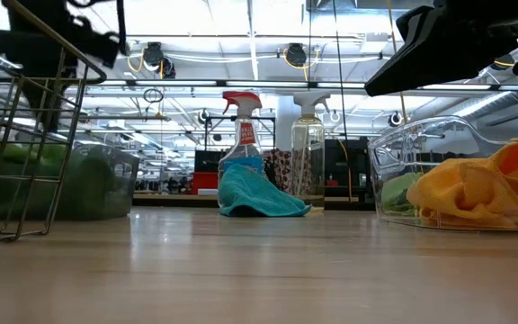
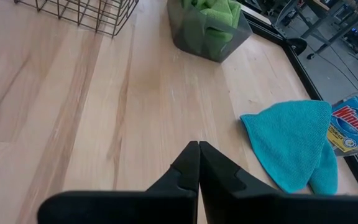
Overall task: Sort microfiber towel by color & place in baskets
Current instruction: Put the bottom green microfiber towel into the black bin
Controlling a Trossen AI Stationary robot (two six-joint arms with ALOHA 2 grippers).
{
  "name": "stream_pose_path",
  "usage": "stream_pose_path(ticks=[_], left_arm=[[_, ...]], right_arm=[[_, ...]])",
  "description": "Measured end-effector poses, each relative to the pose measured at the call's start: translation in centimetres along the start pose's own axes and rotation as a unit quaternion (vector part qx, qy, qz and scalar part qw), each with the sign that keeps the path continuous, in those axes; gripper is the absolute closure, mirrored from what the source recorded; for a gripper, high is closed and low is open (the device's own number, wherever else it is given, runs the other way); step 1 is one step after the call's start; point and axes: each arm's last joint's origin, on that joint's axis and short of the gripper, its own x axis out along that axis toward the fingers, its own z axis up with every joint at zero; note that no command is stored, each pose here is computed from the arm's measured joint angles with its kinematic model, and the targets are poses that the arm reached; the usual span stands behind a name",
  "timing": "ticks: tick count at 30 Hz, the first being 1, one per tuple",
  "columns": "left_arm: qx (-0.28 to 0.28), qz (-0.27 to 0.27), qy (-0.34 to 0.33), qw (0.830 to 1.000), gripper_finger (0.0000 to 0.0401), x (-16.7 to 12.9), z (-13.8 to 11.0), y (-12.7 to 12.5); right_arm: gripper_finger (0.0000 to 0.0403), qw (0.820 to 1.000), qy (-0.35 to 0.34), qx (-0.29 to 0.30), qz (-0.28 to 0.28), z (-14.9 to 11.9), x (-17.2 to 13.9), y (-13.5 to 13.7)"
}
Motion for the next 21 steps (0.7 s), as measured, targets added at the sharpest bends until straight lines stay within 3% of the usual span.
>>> stream_pose_path(ticks=[3,7,15,21], left_arm=[[0.005,0.028,-0.037,0.999,0.0304,-0.3,0.4,0.2],[0.02,0.038,-0.032,0.999,0.0315,1.0,0.5,0.5],[0.02,0.008,-0.014,1.0,0.0391,4.9,0.8,1.2],[0.005,-0.025,-0.006,1.0,0.0391,7.4,0.9,1.9]], right_arm=[[0.0403,1.0,0.001,0.0,0.0,0.0,0.0,0.0],[0.0403,1.0,0.0,0.003,0.0,0.0,0.0,0.0],[0.0403,1.0,0.0,0.004,0.0,0.0,0.0,0.0],[0.0403,1.0,0.0,0.004,0.0,0.0,0.0,0.0]])
